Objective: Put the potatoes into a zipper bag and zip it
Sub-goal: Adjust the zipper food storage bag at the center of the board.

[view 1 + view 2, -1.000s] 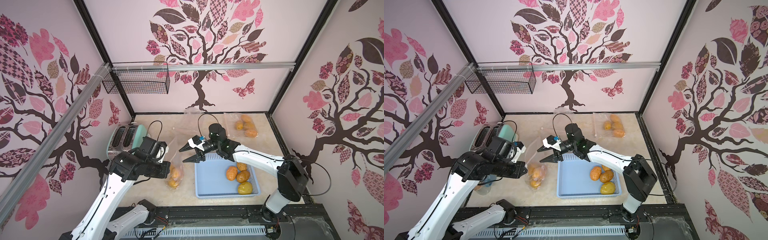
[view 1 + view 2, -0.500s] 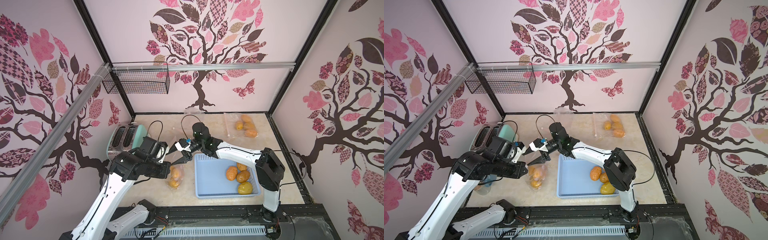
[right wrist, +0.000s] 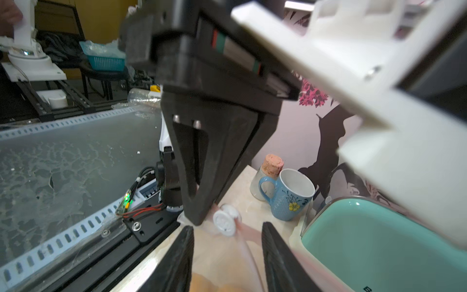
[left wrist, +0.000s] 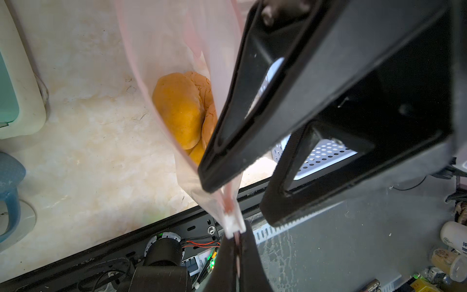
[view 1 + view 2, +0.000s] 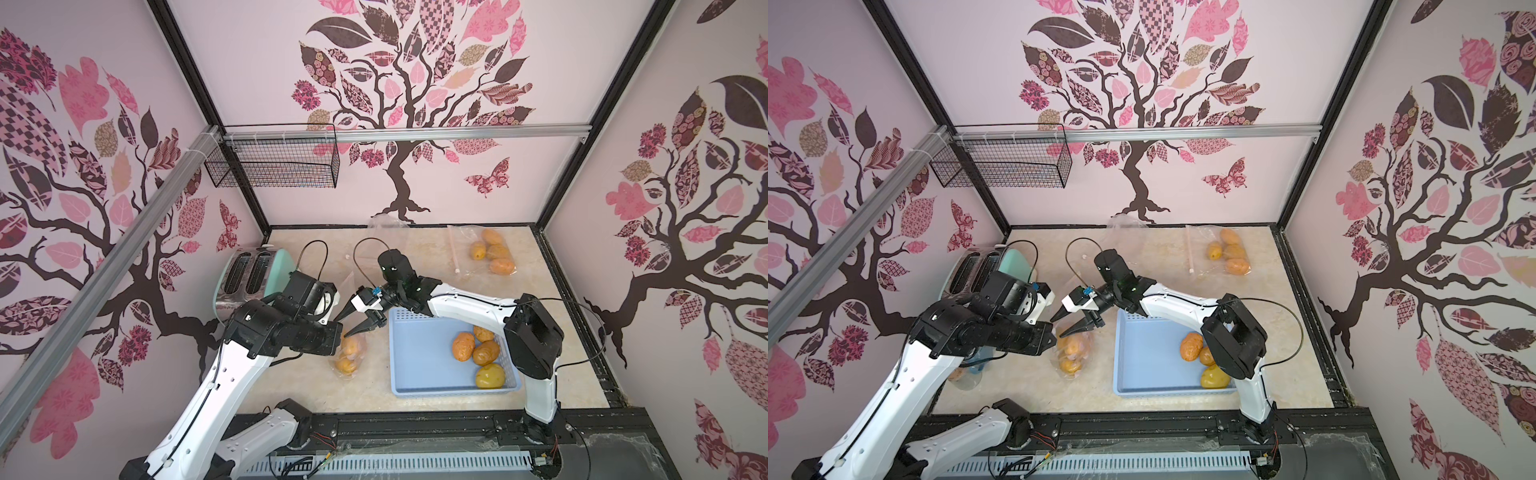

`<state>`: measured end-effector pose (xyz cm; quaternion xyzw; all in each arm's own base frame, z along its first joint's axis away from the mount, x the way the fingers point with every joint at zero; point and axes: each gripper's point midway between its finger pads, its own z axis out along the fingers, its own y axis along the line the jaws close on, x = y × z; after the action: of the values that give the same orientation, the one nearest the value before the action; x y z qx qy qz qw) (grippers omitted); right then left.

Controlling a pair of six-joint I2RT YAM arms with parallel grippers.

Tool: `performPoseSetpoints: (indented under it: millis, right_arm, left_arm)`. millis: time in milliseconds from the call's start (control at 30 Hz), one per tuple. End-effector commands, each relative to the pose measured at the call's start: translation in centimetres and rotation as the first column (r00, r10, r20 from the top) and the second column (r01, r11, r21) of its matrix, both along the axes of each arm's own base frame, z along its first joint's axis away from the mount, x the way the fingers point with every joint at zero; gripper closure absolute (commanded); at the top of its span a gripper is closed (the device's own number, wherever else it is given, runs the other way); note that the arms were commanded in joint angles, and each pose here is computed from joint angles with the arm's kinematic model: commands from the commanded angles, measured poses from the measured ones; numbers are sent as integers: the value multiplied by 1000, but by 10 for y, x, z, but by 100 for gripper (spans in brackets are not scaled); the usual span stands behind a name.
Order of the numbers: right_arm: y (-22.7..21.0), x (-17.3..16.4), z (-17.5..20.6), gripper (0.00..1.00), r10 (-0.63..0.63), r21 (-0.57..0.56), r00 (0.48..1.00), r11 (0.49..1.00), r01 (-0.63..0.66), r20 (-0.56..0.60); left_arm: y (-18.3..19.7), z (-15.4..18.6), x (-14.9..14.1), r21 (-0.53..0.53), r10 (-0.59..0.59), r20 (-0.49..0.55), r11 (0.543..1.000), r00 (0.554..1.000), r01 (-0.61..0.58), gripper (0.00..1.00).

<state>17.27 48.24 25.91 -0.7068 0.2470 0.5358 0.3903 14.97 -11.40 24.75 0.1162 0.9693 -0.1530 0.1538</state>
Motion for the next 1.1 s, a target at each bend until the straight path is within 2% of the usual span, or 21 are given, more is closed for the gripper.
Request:
performPoseSetpoints:
  millis: [0, 333, 433, 467, 533, 567, 667, 733, 767, 867, 967, 1067]
  right_arm:
    - [5, -7, -22, 56, 16, -63, 999, 998, -13, 46]
    - [-5, -4, -19, 78, -75, -75, 988, 994, 86, 137]
    - [-7, 2, -13, 97, -153, -66, 977, 984, 165, 149]
    - [-8, 6, -9, 100, -197, -50, 969, 977, 206, 149]
    - [-10, 15, 2, 100, -306, -12, 946, 951, 309, 109]
    - [-14, 18, 8, 100, -354, 6, 932, 935, 355, 81]
    - [-23, 27, 28, 100, -464, 66, 886, 884, 463, 3]
    - [-28, 31, 33, 100, -507, 78, 860, 857, 510, -52]
    - [-30, 32, 35, 100, -523, 81, 848, 845, 529, -79]
    - [-37, 35, 42, 100, -552, 102, 817, 815, 571, -164]
    - [-41, 31, 41, 100, -543, 103, 814, 815, 570, -207]
    - [-44, 29, 40, 100, -540, 102, 809, 814, 572, -232]
  left_arm:
    - [-3, 4, 7, -8, -10, 40, 1000, 999, 10, 100]
    - [2, 0, 8, 14, 5, 49, 1000, 999, -6, 100]
    - [2, 0, 8, 14, 5, 47, 1000, 999, -6, 100]
    - [2, 0, 7, 12, 7, 47, 1000, 999, -7, 100]
    - [4, 0, 7, 14, 15, 54, 1000, 998, -16, 100]
    - [5, -1, 8, 15, 25, 60, 1000, 998, -26, 98]
    - [11, -1, 9, 6, 77, 96, 997, 992, -78, 69]
    - [13, 4, 10, -26, 109, 142, 994, 984, -107, 54]
    - [13, 8, 11, -52, 120, 176, 992, 977, -113, 50]
    - [8, 23, 16, -153, 123, 319, 985, 940, -77, 44]
    - [-7, 40, 14, -272, 92, 448, 962, 889, 38, 44]
    - [-20, 62, 5, -309, 17, 579, 930, 815, 200, 44]
